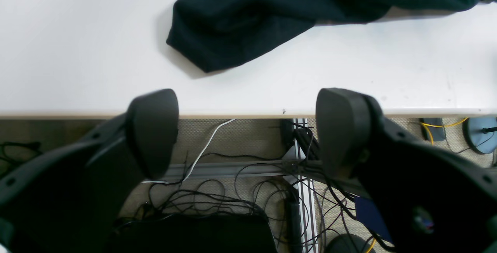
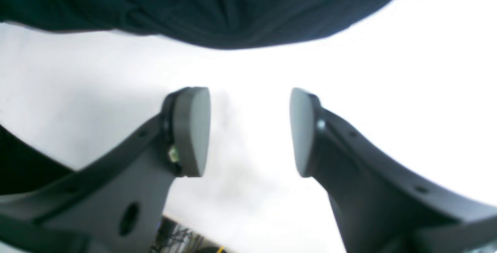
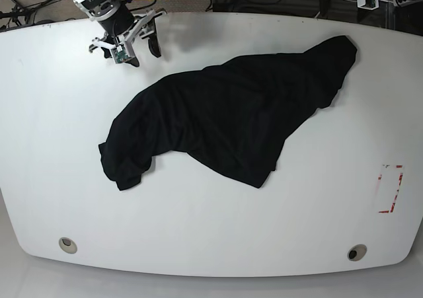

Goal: Fold the T-shirt properly
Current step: 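Move both grippers down and pinch two edges of the black T-shirt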

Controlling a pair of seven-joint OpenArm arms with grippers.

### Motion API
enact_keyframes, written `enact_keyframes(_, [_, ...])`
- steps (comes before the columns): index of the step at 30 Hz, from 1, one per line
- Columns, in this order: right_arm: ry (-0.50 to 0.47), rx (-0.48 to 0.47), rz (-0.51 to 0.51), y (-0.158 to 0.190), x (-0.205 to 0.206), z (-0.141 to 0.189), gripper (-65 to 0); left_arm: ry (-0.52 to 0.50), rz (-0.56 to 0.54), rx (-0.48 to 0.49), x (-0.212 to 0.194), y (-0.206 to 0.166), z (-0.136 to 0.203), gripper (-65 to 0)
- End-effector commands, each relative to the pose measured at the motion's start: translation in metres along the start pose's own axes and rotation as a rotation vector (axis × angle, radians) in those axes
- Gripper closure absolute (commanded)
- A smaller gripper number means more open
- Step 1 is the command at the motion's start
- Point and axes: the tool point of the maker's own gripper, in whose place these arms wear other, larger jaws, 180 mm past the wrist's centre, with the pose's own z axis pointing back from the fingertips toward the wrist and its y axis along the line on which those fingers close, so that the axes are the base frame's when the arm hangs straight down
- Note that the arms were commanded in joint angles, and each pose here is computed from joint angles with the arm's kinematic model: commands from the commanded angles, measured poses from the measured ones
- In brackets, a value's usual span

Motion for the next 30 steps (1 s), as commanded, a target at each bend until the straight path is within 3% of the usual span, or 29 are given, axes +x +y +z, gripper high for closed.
enact_keyframes(1, [-0.031, 0.009, 0.041, -0.005, 0.019, -0.005, -32.0, -0.050, -0.004, 0.001, 0.015, 0.001, -0.002, -51.8])
enact_keyframes(13, [0.070, -0.047, 0.127, -0.041, 0.057, -0.040, -31.9, -0.178, -0.017, -0.009, 0.052, 0.000, -0.031, -51.8])
enact_keyframes(30, [0.137, -0.025, 0.065, -0.034, 0.057, -0.061, -31.4, -0.229, -0.022, -0.009, 0.068, 0.002, -0.041, -51.8])
